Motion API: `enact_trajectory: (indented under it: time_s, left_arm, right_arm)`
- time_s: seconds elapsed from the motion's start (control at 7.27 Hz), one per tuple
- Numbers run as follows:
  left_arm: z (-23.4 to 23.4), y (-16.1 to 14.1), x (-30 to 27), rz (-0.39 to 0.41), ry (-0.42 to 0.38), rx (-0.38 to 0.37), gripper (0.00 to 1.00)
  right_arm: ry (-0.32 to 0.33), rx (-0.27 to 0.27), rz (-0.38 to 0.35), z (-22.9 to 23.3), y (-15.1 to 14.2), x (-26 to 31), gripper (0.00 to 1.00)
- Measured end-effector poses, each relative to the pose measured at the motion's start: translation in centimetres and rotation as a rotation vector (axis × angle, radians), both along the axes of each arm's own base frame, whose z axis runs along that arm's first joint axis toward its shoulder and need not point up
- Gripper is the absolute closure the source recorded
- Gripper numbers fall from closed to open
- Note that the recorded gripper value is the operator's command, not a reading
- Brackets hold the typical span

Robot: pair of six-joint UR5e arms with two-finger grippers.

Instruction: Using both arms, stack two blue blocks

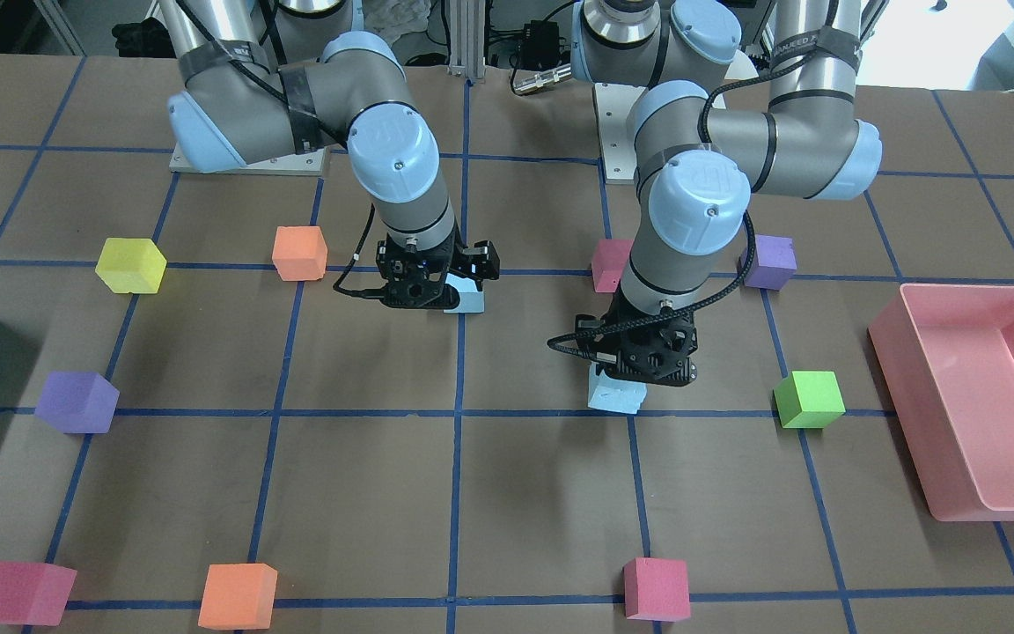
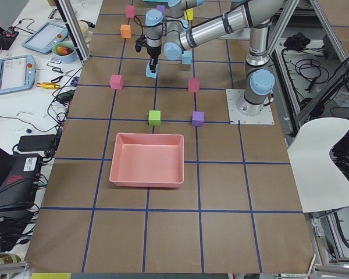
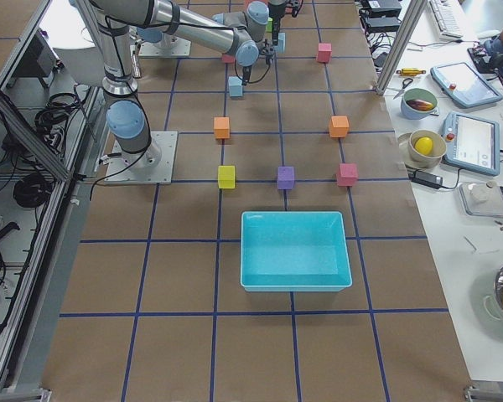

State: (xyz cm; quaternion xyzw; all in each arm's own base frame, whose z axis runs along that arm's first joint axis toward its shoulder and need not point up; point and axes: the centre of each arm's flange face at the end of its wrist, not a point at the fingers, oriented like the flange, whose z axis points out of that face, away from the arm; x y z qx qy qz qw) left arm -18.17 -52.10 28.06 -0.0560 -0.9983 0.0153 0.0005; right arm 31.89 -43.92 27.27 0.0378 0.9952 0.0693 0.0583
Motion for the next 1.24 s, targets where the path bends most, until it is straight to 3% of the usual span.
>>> enact_trajectory:
  time_s: [0.41,0.69,0.96,1.24]
  left_arm:
    - [0.7,6.6,-4.9,-0.001,0.01,0.02,0.73]
    - [0.8,9.5,-9.3,0.046,0.052,0.038,0.74]
    - [0.5,11.6,-13.1,0.079,0.091,0.06,0.75]
    - [0.3,13.7,-16.1,0.079,0.1,0.077,0.75]
  right_arm:
    - [0.045,-0.002,0.035,8.0,-4.1,-5.2,0.0]
    - [0.062,-0.009,0.074,13.0,-6.6,-10.1,0.0]
    - [0.124,-0.034,0.107,15.4,-7.5,-14.9,0.0]
    - [0.138,-0.044,0.082,16.4,-8.0,-18.5,0.0]
